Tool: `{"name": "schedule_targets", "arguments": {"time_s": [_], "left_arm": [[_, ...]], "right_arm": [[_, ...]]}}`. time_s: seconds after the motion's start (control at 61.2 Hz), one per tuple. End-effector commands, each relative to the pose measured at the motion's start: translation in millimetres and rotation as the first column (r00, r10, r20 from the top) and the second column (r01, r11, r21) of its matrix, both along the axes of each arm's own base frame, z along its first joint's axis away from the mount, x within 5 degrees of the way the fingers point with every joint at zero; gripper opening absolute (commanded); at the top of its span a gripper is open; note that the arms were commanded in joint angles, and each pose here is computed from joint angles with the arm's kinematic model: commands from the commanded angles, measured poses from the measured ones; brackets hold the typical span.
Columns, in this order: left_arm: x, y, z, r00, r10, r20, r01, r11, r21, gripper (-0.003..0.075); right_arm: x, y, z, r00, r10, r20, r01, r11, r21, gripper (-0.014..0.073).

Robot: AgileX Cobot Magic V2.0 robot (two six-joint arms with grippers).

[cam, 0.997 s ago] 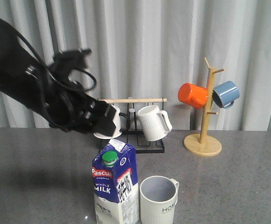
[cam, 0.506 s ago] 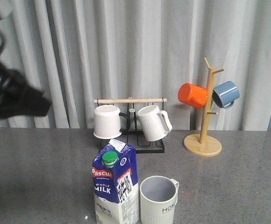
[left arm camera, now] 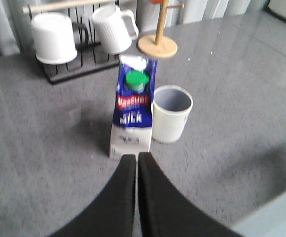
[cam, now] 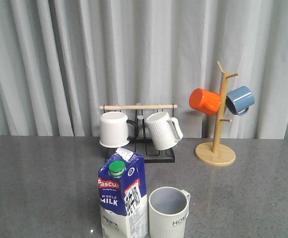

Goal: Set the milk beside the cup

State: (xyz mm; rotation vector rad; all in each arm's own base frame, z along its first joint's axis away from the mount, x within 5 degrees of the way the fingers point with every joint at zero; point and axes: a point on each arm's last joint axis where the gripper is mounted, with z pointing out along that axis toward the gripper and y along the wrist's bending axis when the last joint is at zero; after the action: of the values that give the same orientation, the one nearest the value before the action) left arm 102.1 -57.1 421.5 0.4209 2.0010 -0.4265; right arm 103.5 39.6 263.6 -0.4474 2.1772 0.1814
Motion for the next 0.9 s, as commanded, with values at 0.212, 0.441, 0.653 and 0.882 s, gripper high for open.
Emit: {"name": "schedule_targets", "arguments": {"time_s": [0.212, 0.441, 0.653, 0.882], "left_arm": [[-37, 16, -18, 1.0, -0.006, 0.028, 0.007, 0.999, -0.035, -0.0008], [-33, 25, -22, 0.989, 0.057, 0.134, -0.065, 0.996, 0.054, -0.0008], [-14, 28, -73, 0.915, 0.119, 0.386, -0.167, 0.982, 0.093, -0.0008], [-20, 42, -154, 0.837, 0.33, 0.436, -0.299, 0.944, -0.14, -0.0008]], "right_arm": [[5, 1, 14, 0.996, 0.0, 0.093, -0.003, 1.0, 0.024, -0.0006], [4, 1, 14, 0.996, 0.001, 0.092, -0.003, 1.0, 0.024, -0.0006], [4, 1, 14, 0.996, 0.001, 0.092, -0.003, 1.0, 0.024, -0.0006], [4, 1, 14, 0.996, 0.001, 0.092, -0.003, 1.0, 0.024, -0.0006]]}}
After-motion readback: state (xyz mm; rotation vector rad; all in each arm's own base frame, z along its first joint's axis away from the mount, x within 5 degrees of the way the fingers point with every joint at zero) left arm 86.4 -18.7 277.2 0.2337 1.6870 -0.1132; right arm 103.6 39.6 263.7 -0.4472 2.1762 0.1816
